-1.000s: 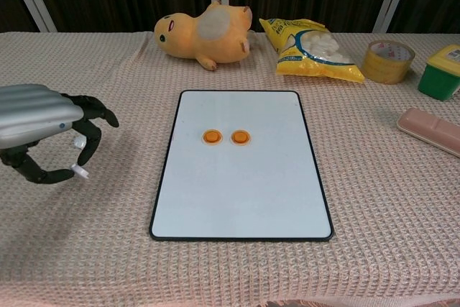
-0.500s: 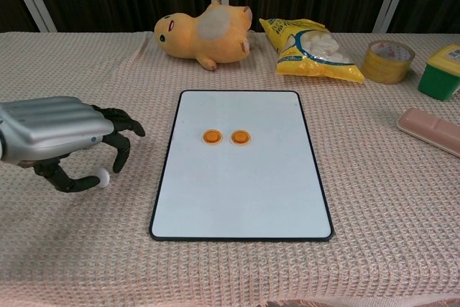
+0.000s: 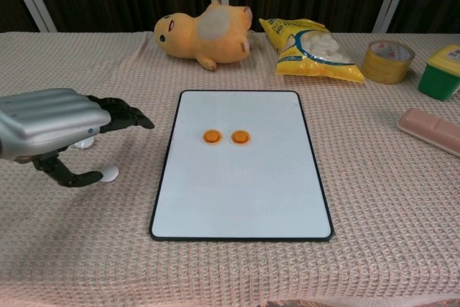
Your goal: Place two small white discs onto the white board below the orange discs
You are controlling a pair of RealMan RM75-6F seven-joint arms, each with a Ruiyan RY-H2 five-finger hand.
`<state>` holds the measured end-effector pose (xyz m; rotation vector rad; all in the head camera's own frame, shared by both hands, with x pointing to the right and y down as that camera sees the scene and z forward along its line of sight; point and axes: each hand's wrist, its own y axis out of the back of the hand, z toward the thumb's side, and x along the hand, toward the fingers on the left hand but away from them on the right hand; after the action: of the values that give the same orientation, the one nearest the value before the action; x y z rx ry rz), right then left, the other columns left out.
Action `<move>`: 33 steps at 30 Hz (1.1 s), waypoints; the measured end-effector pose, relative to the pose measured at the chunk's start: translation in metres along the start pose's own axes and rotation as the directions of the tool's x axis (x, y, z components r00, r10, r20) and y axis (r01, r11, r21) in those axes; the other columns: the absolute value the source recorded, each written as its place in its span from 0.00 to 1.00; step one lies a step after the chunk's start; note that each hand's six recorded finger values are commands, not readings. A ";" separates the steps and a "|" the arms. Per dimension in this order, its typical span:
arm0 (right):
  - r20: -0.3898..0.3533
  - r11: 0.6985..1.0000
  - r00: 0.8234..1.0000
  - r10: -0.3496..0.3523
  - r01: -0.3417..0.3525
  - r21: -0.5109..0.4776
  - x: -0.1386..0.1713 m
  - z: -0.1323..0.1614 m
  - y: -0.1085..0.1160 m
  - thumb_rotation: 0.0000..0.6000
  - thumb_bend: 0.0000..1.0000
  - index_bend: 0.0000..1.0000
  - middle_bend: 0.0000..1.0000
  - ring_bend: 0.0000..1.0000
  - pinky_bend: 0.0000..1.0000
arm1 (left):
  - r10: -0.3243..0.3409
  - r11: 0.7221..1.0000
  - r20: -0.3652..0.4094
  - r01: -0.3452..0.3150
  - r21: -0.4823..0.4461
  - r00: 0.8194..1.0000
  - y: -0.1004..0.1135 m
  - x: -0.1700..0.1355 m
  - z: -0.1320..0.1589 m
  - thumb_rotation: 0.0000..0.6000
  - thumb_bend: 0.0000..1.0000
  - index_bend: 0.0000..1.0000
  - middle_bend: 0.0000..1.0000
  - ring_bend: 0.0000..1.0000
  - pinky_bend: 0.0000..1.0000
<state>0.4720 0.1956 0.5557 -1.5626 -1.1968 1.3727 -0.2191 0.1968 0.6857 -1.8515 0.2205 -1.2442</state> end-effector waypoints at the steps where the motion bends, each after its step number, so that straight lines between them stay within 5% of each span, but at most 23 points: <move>1: -0.001 1.000 1.000 0.000 0.000 -0.001 0.000 0.000 0.000 1.00 0.42 0.00 0.00 0.00 0.00 | 0.001 1.000 0.001 -0.001 -0.004 1.000 0.000 -0.001 0.000 1.00 0.23 0.17 0.07 0.05 0.19; 10: -0.004 1.000 1.000 0.006 -0.006 0.001 0.000 0.001 -0.003 1.00 0.42 0.00 0.00 0.00 0.00 | 0.059 0.998 -0.002 -0.059 -0.027 0.998 -0.008 -0.008 -0.001 1.00 0.22 0.33 0.14 0.07 0.19; 19: -0.001 1.000 1.000 0.004 -0.004 0.007 0.001 0.001 -0.002 1.00 0.42 0.00 0.00 0.00 0.00 | 0.081 0.996 -0.023 -0.081 -0.033 0.996 -0.027 -0.003 -0.007 1.00 0.23 0.35 0.15 0.07 0.19; 33: 0.005 1.000 1.000 0.018 -0.018 0.015 0.000 0.002 -0.006 1.00 0.48 0.00 0.00 0.00 0.00 | 0.074 0.996 -0.032 -0.075 -0.047 0.997 -0.031 -0.002 -0.010 1.00 0.28 0.39 0.15 0.07 0.19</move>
<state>0.4690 0.1973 0.5609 -1.5634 -1.1755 1.3951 -0.2373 0.2112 0.7081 -1.8496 0.3363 -1.2263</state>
